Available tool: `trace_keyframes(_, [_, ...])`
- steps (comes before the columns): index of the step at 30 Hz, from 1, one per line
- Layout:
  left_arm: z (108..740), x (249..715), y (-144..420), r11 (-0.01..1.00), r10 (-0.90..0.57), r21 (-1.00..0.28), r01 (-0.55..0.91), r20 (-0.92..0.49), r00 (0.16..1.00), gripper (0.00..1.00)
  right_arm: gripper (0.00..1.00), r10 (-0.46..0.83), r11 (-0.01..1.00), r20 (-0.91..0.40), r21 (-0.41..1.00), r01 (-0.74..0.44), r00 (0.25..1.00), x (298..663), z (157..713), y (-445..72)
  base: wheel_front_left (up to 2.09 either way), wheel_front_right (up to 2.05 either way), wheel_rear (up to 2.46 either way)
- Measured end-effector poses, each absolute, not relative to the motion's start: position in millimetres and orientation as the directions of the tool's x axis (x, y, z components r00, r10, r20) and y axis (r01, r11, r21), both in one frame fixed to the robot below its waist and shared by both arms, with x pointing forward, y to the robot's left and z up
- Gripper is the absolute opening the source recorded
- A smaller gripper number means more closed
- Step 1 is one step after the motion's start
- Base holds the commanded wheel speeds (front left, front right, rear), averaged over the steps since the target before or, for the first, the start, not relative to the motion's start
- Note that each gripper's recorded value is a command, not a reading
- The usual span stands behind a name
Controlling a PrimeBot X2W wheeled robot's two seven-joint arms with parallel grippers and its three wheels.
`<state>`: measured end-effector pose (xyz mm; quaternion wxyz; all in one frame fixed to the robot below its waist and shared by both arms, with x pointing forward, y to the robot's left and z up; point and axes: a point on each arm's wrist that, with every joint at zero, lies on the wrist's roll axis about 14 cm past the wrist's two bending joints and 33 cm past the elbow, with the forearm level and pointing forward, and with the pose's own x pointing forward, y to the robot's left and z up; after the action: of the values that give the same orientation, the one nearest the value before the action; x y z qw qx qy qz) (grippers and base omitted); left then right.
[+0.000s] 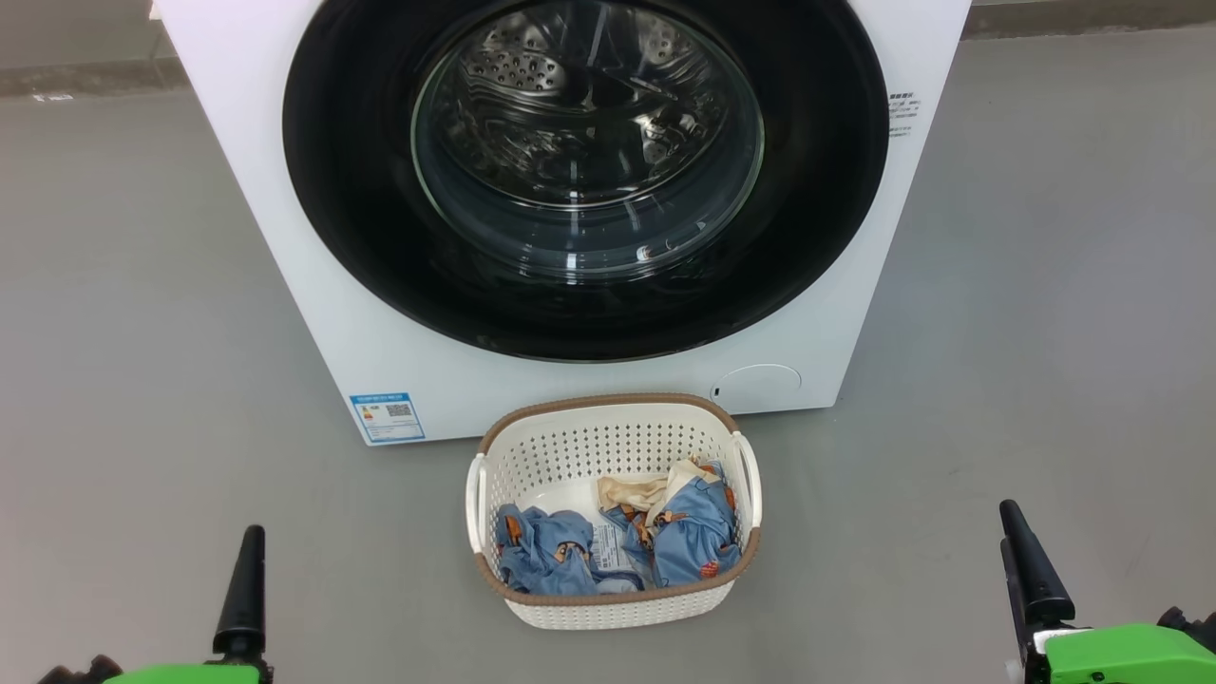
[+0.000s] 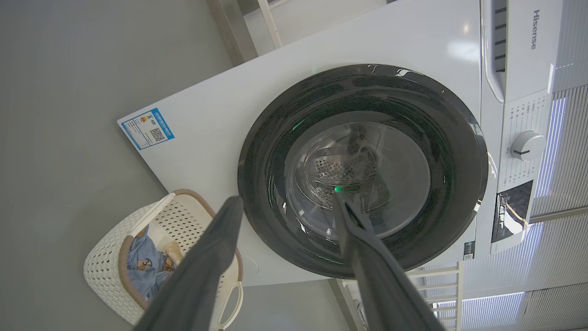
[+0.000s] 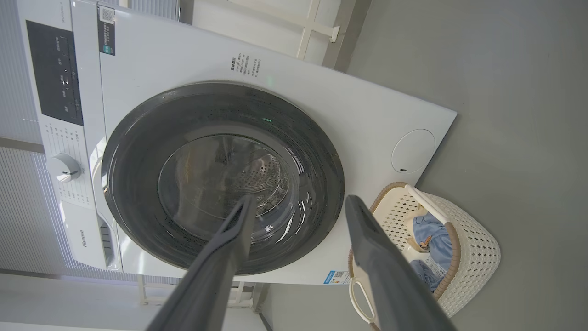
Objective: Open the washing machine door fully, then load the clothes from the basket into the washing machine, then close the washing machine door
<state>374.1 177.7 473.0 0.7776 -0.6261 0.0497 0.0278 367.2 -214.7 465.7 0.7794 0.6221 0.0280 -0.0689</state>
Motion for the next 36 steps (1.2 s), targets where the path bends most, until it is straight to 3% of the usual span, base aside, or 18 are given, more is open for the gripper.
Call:
trace_keyframes(21, [487.3, 376.8, 175.6, 0.589, -0.017, -0.807, -0.039, -0.061, 0.998, 1.0, 1.0, -0.08, 0.63, -0.124, 0.763, 0.147, 0.989, 369.4, 466.3, -218.2, 0.0, 0.0, 0.0])
trace_keyframes(36, [494.7, 377.1, 168.7, 0.751, -0.036, -0.66, 0.01, -0.026, 0.999, 1.0, 1.0, -0.058, 0.785, -0.101, 0.61, 0.108, 0.993, 375.3, 473.1, -210.4, 0.0, 0.0, 0.0])
